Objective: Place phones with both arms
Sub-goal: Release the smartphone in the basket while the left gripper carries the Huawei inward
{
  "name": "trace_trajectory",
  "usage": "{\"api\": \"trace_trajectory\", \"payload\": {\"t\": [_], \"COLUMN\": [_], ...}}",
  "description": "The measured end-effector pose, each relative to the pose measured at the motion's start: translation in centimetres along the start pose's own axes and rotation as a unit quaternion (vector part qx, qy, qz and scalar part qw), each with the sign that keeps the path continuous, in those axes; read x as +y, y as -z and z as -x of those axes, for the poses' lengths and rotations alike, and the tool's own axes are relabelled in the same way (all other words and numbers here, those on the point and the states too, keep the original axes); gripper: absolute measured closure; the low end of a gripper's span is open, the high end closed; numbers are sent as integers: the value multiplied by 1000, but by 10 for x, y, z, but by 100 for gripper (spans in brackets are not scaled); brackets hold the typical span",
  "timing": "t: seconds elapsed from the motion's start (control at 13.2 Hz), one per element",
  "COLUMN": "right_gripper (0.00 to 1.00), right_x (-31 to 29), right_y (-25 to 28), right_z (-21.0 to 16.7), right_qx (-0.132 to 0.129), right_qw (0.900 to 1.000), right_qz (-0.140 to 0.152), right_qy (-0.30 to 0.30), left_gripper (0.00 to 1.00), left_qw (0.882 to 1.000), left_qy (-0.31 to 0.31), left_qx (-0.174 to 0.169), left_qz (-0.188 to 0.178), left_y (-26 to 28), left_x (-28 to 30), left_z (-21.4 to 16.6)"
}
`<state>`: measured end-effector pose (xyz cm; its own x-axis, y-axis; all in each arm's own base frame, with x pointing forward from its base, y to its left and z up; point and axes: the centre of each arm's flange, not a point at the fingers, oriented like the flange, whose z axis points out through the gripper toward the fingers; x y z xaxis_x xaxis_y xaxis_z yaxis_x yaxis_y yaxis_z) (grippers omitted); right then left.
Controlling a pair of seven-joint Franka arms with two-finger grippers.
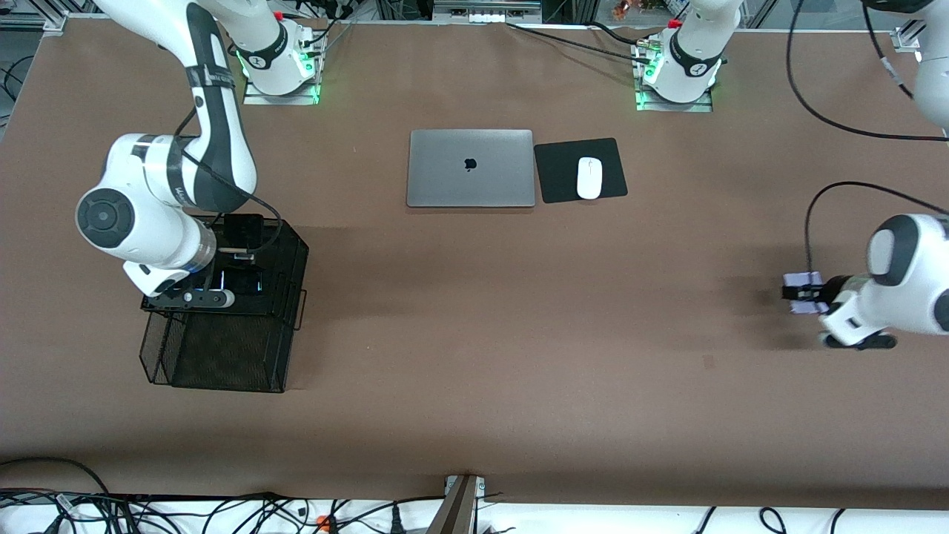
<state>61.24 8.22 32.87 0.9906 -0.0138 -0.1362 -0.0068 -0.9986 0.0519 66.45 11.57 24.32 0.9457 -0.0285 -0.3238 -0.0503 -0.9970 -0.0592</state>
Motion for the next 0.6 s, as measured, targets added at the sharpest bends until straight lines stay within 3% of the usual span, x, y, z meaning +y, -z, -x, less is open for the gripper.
{"api": "trace_trajectory", "payload": {"t": [0.15, 0.45, 0.53, 0.6], "right_gripper": [22, 22, 18, 7], "right_x": [3, 4, 3, 2], "right_y": [-5, -10, -8, -5], "right_z": [-3, -8, -9, -11], "right_qx": [6, 16, 19, 23], "right_qw": [1000, 1000, 1000, 999], "right_qz": [2, -9, -12, -15], "right_qy": [-4, -17, -18, -18], "left_gripper": [15, 15, 15, 15], "left_qw": [999, 983, 979, 976], "left_qy": [-38, -76, -90, -111], "left_qx": [4, -7, -3, 11], "left_qz": [25, 164, 181, 186], "left_y": [21, 43, 47, 50], "left_x": [95, 235, 269, 311], "left_z": [-12, -6, -3, 1]}}
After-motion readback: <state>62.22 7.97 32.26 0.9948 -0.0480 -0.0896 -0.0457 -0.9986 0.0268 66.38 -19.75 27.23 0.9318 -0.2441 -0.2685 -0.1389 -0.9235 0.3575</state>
